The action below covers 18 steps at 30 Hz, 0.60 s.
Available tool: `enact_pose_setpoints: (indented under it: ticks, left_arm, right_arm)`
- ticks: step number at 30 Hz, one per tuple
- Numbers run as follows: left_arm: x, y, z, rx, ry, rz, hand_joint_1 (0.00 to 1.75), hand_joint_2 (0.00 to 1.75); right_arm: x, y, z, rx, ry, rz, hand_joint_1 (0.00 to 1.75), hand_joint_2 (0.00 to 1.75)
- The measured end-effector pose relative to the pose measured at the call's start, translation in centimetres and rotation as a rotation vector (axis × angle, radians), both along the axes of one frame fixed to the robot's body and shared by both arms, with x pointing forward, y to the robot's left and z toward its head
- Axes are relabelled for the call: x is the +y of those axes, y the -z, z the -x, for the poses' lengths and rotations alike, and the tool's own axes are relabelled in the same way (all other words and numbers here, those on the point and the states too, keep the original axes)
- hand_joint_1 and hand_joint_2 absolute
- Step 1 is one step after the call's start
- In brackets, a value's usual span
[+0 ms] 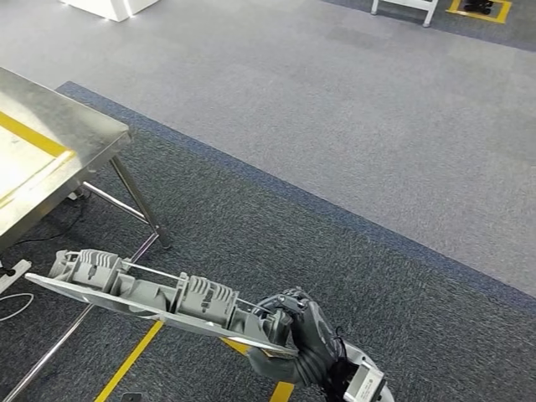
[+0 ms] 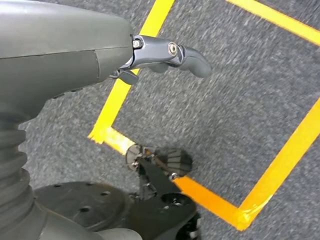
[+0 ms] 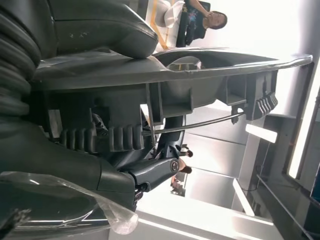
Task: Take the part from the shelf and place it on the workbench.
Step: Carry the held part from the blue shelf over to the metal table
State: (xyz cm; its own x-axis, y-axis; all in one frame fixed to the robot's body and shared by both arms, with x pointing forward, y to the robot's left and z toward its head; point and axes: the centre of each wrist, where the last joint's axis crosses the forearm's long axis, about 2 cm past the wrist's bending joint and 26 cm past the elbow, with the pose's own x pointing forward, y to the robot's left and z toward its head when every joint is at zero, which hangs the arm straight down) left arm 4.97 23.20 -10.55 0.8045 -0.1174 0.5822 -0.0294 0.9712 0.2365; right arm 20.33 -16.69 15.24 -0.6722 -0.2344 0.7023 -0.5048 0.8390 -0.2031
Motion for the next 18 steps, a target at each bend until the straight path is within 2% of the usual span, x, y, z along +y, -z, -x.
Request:
enact_pose_setpoints:
  ticks: [18]
  left_arm:
    - [-0.2,0.0,-0.1,-0.003,0.035,-0.005,0.0,1.75]
  right_arm:
    - [1.3,-1.4,-1.1,-0.083,-0.028,0.077,1.75,1.75]
